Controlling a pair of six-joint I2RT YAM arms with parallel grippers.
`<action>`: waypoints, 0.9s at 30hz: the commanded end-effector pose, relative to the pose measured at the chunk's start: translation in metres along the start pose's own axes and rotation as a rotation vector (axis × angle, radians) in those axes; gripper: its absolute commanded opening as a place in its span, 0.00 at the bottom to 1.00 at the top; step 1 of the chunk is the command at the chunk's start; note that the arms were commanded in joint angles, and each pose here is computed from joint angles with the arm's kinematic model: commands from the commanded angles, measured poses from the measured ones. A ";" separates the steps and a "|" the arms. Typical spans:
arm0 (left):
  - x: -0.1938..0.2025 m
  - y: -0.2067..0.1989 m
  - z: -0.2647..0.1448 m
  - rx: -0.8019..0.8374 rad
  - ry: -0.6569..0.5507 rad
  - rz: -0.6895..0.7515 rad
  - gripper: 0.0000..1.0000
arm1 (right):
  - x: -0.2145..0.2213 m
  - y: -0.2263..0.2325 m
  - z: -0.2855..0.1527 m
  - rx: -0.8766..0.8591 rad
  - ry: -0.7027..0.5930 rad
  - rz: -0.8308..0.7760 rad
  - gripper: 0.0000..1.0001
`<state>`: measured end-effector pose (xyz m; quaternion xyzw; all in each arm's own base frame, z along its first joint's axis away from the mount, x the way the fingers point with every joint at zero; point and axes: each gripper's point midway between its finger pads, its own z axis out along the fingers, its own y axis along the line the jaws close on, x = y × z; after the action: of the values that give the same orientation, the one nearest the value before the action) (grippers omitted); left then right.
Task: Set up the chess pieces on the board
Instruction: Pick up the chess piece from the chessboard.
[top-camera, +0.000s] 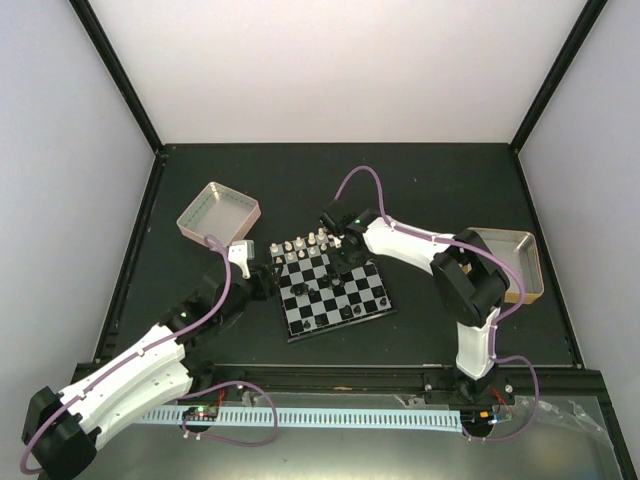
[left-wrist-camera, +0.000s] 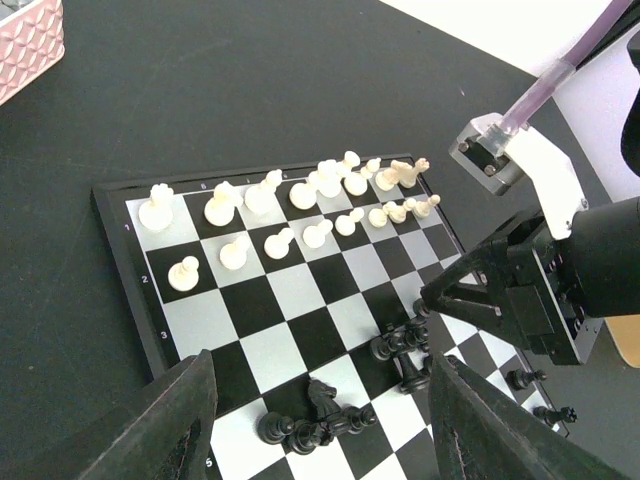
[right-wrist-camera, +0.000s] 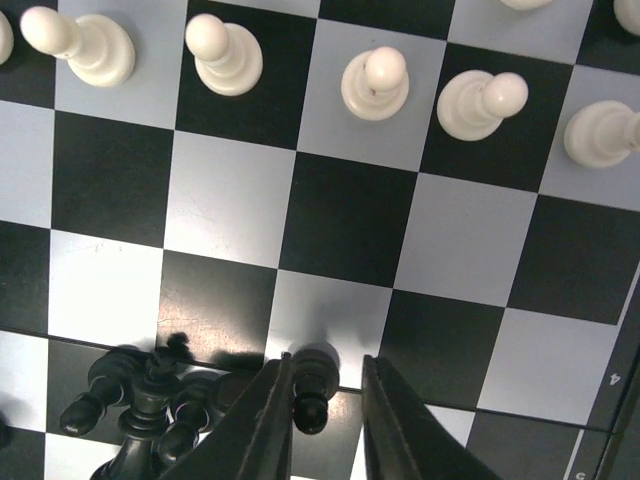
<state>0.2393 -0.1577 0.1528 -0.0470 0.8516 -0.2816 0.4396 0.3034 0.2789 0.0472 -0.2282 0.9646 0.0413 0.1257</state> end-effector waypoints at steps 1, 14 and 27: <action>-0.008 0.000 -0.003 -0.001 -0.032 0.000 0.60 | -0.003 0.002 0.000 -0.007 0.007 -0.006 0.18; -0.009 -0.001 -0.004 0.002 -0.035 0.001 0.60 | -0.006 -0.004 -0.023 0.006 -0.055 0.020 0.01; -0.008 0.000 -0.003 0.003 -0.032 -0.003 0.60 | 0.037 -0.019 -0.041 0.013 -0.046 0.070 0.01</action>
<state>0.2387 -0.1572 0.1555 -0.0472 0.8489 -0.2842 0.4430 0.2839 0.2543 0.0866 -0.2060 0.9631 0.0541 0.1649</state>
